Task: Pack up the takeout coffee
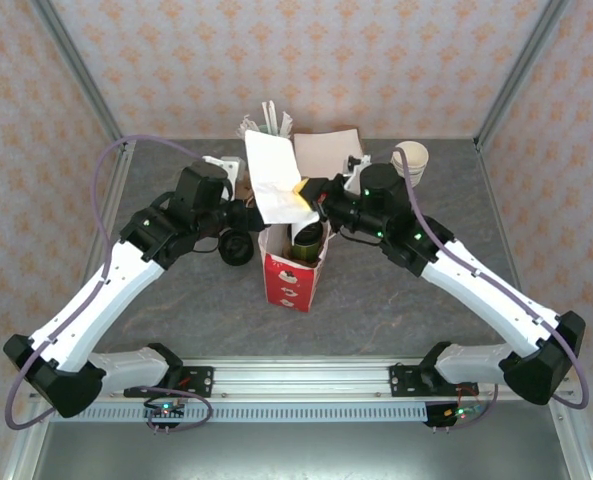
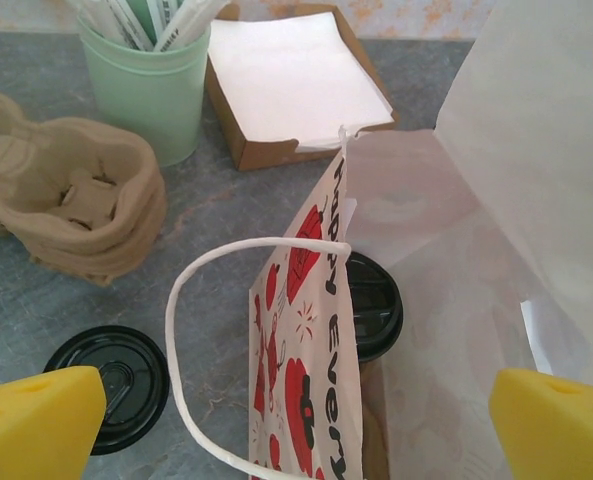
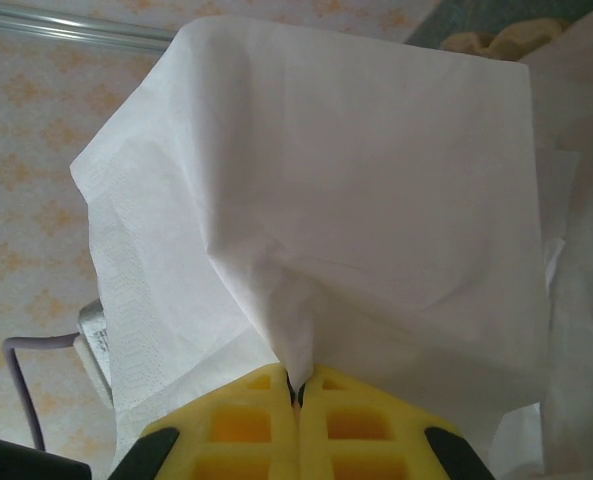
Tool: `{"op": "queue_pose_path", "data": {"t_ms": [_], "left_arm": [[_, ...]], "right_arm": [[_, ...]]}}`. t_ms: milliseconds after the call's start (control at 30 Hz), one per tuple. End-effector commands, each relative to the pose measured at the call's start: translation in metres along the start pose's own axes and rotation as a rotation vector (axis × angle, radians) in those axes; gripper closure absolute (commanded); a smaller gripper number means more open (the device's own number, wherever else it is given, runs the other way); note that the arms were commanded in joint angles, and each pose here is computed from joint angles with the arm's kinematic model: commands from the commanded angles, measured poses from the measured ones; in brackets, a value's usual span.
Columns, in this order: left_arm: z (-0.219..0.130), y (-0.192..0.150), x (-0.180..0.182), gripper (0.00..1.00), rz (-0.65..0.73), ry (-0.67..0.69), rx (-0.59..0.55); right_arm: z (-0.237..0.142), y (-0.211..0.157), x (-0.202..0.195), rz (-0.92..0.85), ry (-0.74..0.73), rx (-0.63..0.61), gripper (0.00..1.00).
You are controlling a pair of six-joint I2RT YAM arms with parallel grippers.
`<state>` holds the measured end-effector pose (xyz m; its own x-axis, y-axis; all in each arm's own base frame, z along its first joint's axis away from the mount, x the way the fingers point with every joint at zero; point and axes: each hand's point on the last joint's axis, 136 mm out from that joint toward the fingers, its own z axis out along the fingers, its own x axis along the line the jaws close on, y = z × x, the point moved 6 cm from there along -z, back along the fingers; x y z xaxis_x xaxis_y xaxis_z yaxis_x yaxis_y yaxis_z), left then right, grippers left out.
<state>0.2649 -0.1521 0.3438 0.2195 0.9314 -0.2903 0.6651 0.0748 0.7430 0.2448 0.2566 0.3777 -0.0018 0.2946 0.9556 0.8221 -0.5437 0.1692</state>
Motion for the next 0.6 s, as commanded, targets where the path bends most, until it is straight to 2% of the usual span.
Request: {"op": "queue_pose_path", "data": {"t_ms": [0,200,433,567], "left_arm": [[0.006,0.001,0.001,0.02,-0.031,-0.021,-0.004],[0.015,0.0,0.0,0.06,-0.031,-0.035,0.006],[0.028,-0.005,0.001,0.11,-0.028,-0.026,0.046],[0.033,-0.007,-0.001,0.2,-0.027,-0.044,0.061]], "right_arm": [[-0.002,0.004,-0.016,-0.02,-0.08,-0.076,1.0],[0.005,-0.003,-0.041,-0.074,-0.23,-0.064,1.0],[0.001,-0.001,-0.052,-0.174,-0.392,-0.113,1.0],[-0.001,-0.001,-0.057,-0.236,-0.487,-0.129,1.0]]}}
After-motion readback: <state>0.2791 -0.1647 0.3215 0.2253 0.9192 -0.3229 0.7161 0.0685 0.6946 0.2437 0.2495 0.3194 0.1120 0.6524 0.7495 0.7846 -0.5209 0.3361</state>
